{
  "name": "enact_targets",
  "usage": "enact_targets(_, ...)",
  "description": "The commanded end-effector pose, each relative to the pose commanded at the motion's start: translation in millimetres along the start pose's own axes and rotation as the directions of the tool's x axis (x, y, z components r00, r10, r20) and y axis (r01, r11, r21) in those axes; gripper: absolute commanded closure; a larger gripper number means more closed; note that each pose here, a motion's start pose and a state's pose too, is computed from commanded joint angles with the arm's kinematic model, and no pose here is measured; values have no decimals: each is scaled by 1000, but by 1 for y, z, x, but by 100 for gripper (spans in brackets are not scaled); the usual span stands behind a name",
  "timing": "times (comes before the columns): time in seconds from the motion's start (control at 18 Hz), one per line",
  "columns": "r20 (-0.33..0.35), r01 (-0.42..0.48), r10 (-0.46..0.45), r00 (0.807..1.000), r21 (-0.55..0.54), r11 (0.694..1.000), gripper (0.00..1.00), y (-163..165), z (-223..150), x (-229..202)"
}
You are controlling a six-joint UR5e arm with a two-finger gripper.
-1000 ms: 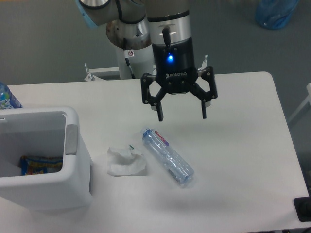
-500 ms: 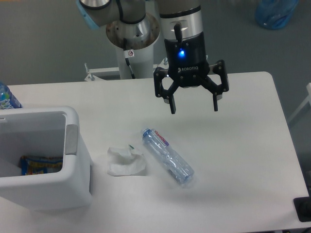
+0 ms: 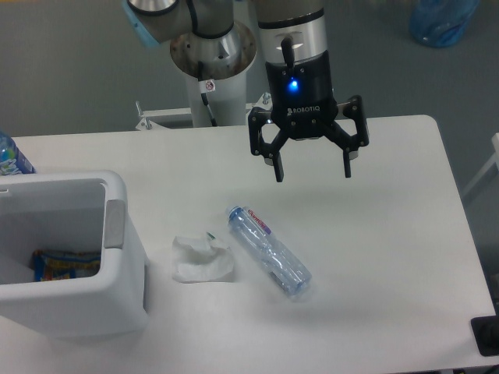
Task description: Open the trash can
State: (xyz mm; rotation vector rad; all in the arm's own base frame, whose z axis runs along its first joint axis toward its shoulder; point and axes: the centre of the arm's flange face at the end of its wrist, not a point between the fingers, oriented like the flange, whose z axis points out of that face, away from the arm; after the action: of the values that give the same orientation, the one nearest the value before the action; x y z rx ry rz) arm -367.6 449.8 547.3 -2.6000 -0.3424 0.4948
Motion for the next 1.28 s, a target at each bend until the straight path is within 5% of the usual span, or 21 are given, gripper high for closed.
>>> enact_targets(1.28, 6, 30, -29, 1000, -25, 999, 0, 14, 7, -9)
